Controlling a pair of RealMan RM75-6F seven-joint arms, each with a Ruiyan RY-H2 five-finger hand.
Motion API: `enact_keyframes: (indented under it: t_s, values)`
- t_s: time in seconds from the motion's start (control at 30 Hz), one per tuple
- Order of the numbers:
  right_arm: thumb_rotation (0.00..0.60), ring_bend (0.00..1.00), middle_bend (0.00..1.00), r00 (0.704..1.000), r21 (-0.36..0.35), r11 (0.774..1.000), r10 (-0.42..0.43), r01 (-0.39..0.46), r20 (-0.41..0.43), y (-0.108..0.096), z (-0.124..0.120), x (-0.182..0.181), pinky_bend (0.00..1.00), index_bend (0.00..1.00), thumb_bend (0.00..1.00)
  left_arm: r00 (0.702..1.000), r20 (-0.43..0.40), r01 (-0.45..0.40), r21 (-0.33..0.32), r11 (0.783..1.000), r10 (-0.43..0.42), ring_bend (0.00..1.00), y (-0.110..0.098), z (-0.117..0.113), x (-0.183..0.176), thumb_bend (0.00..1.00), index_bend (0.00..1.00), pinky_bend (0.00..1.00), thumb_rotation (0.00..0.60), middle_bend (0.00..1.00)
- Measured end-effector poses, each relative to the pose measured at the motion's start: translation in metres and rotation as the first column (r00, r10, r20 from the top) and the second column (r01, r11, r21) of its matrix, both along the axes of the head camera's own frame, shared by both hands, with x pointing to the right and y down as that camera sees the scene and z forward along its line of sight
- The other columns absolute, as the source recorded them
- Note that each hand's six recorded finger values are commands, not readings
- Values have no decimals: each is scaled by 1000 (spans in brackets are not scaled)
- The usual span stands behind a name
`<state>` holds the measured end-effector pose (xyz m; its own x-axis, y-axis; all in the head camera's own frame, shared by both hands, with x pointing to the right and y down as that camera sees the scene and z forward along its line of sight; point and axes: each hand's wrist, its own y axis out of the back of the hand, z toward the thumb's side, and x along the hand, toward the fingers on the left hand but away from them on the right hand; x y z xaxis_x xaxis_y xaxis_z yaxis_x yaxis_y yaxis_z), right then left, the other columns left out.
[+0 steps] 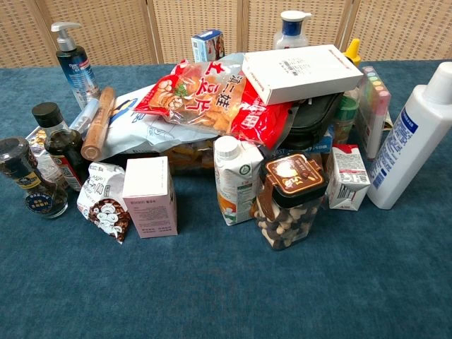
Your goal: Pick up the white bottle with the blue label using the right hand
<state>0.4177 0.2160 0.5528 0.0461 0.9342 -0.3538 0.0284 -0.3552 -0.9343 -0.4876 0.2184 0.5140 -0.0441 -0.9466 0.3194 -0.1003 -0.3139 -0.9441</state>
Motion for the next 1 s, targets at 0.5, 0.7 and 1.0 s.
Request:
enact_keyframes:
  t_s: [0.5, 0.7, 1.0]
  values:
    - [499, 0, 0, 947, -104, 993, 79, -49, 311, 0, 17, -2, 0, 0, 0, 998, -60, -15, 25, 1000, 17, 0, -3, -10, 8, 0, 0, 0, 600, 0]
    - [502, 0, 0, 833, -173, 982, 158, -76, 530, -6, 31, -1, 0, 0, 0, 998, -61, -25, 12, 1000, 25, 0, -6, -6, 11, 0, 0, 0, 600, 0]
    - [500, 0, 0, 740, -242, 970, 185, -31, 647, -22, 72, -29, 0, 0, 0, 998, -52, -23, -5, 1000, 23, 0, -8, 0, 10, 0, 0, 0, 600, 0]
